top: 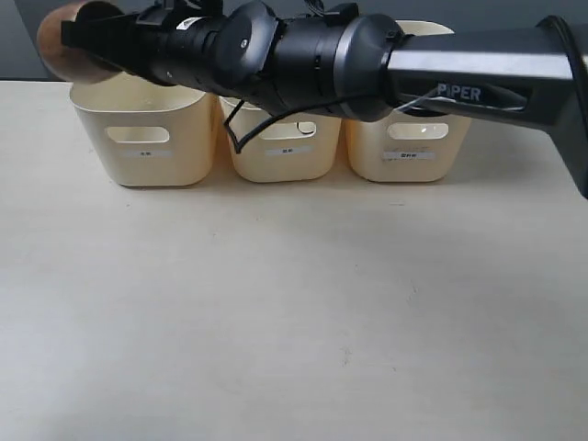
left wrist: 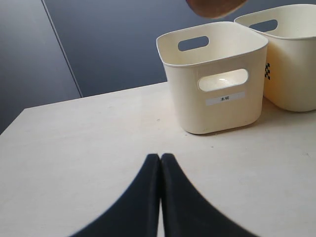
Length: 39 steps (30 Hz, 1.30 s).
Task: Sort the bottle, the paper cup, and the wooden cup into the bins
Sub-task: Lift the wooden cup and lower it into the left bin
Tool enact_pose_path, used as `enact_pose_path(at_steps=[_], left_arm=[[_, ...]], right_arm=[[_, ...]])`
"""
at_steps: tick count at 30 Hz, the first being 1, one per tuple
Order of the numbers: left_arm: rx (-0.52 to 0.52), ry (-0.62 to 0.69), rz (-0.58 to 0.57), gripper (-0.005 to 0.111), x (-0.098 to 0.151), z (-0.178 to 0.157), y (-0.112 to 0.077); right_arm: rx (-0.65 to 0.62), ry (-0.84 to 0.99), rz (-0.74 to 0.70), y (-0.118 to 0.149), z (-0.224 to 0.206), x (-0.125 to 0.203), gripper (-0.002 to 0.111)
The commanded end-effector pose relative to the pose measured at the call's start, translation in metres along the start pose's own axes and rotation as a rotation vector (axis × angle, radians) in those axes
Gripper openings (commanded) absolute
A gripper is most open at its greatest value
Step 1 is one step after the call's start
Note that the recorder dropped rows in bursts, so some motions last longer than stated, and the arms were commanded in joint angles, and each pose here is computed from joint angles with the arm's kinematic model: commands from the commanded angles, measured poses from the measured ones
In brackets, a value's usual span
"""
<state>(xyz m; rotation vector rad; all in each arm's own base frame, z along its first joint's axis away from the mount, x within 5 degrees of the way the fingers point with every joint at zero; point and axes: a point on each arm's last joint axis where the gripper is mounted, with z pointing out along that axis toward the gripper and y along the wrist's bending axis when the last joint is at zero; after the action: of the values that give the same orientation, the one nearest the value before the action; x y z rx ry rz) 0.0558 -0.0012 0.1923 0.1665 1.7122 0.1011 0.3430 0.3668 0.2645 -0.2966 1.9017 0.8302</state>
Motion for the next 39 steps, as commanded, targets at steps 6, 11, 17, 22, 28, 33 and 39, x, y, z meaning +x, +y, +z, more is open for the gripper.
enact_pose_path(at_steps=[6,11,17,22,28,33,39], left_arm=[[0.004,-0.005,-0.006,0.000,0.000,0.000,0.000],[0.004,-0.005,-0.006,0.000,0.000,0.000,0.000],[0.004,-0.005,-0.006,0.000,0.000,0.000,0.000],[0.004,-0.005,-0.006,0.000,0.000,0.000,0.000],[0.004,-0.005,-0.006,0.000,0.000,0.000,0.000],[0.004,-0.005,-0.006,0.000,0.000,0.000,0.000],[0.004,-0.005,-0.006,0.000,0.000,0.000,0.000]], right_arm=[[0.081,-0.123,-0.096,-0.022,0.013,-0.009,0.000],[0.078,-0.070,-0.054,-0.038,0.034,-0.005,0.000],[0.063,-0.056,-0.085,-0.042,0.049,-0.003,0.001],[0.063,-0.034,-0.097,-0.045,0.055,0.006,0.001],[0.047,0.006,-0.112,-0.044,0.057,0.011,0.001],[0.033,0.037,-0.126,-0.043,0.057,0.014,0.013],[0.032,0.044,-0.055,-0.043,0.057,0.015,0.066]])
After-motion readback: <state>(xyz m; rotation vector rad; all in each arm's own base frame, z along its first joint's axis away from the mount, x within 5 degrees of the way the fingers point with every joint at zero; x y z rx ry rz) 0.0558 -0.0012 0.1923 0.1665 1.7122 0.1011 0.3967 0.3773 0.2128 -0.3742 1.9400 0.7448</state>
